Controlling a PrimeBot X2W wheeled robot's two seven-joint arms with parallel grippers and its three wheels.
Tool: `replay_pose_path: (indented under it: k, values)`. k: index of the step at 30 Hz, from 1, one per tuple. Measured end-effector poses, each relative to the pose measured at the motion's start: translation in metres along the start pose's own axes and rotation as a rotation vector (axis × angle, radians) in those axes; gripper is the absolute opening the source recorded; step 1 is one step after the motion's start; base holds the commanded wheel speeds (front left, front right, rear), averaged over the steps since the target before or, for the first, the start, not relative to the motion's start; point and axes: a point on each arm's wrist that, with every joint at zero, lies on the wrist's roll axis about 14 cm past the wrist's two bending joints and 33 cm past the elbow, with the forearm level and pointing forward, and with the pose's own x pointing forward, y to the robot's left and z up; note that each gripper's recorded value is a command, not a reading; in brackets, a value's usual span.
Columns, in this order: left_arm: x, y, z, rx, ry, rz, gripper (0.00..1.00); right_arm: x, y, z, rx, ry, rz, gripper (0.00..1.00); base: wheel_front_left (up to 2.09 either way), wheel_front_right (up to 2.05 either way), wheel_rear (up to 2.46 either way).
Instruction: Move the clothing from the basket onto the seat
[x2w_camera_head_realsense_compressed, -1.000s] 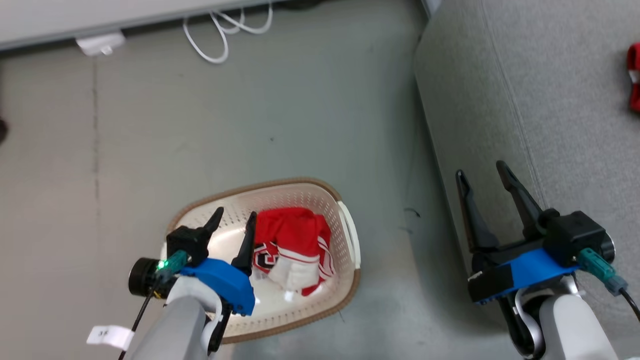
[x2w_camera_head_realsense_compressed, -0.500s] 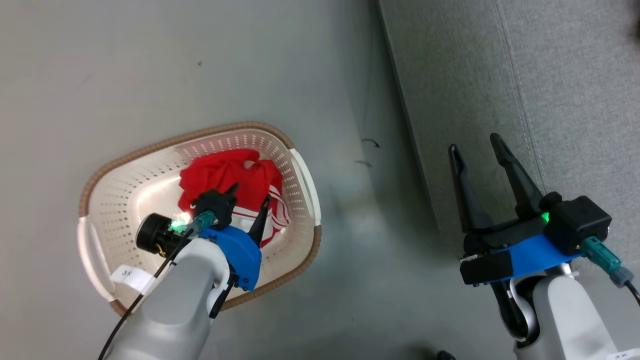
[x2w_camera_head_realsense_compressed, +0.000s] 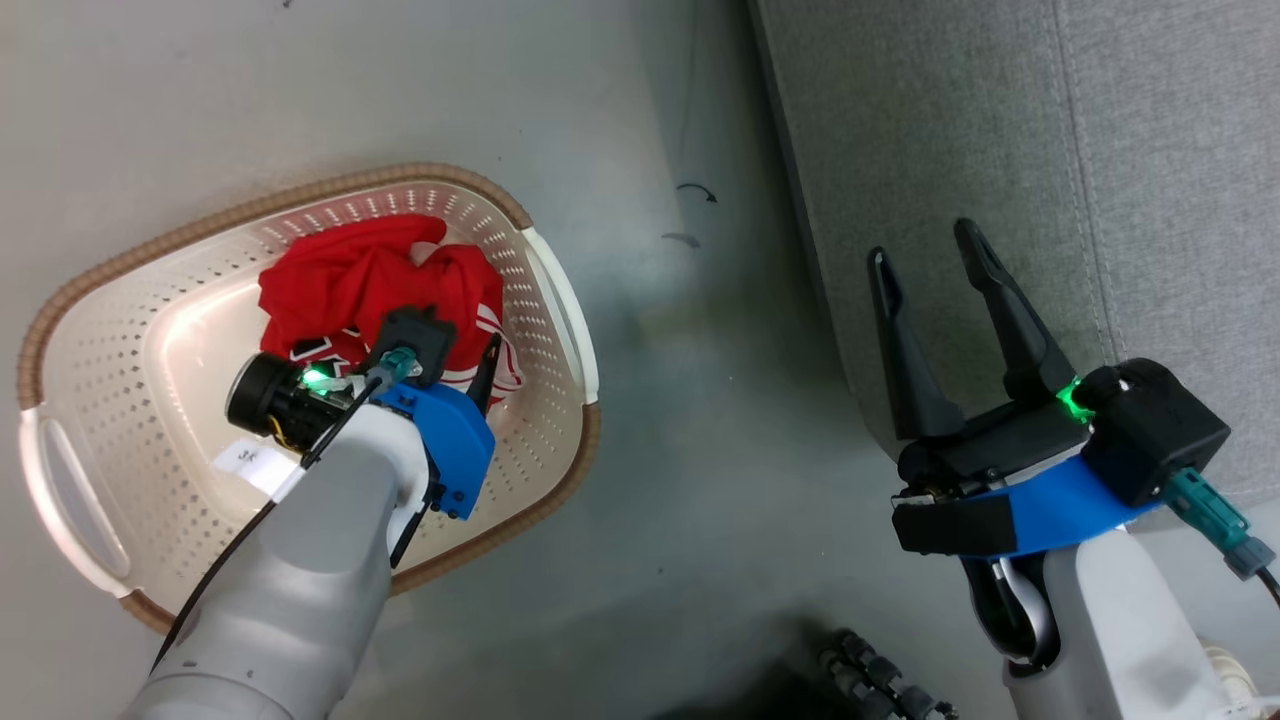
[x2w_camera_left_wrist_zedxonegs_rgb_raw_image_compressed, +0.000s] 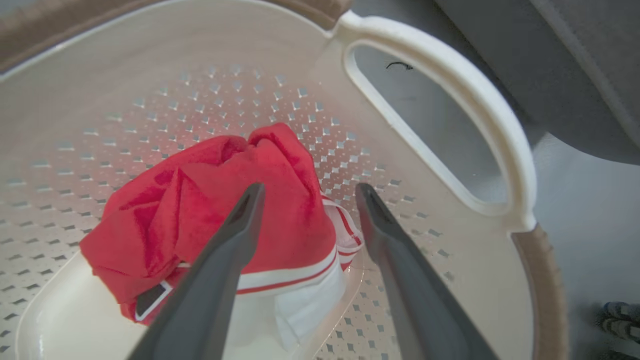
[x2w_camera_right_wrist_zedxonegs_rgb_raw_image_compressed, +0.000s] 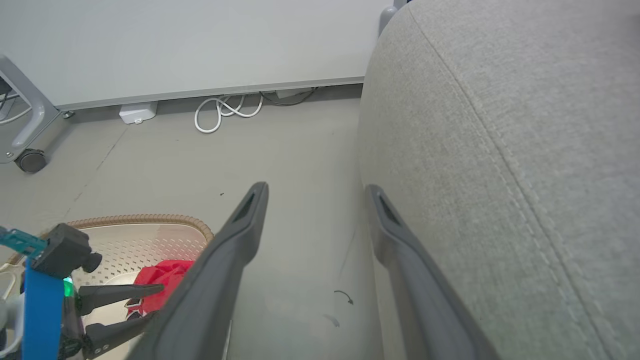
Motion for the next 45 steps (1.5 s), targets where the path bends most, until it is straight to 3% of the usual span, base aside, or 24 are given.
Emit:
replay_pose_path:
  k: [20, 21, 22, 38, 45]
  values:
    - [0.022, 0.028, -0.033, 0.093, 0.137, 0.158, 1.0, 0.0, 0.0, -0.023, 0.017, 0.039, -0.004, 1.0, 0.0, 0.0, 0.0]
    - [0.022, 0.029, -0.034, 0.095, 0.139, 0.159, 0.45, -0.001, 0.001, -0.024, 0.019, 0.041, -0.003, 1.0, 0.0, 0.0, 0.0]
    - [0.021, 0.03, -0.036, 0.096, 0.147, 0.158, 0.0, -0.001, 0.001, -0.024, 0.019, 0.043, -0.002, 1.0, 0.0, 0.0, 0.0]
    - [0.023, 0.041, -0.038, 0.067, 0.151, 0.137, 0.0, 0.003, 0.004, -0.025, 0.024, 0.043, 0.009, 1.0, 0.0, 0.0, 0.0]
    - [0.014, 0.042, -0.014, 0.046, 0.089, 0.15, 0.0, 0.007, 0.009, -0.005, 0.028, -0.009, 0.03, 1.0, 0.0, 0.0, 0.0]
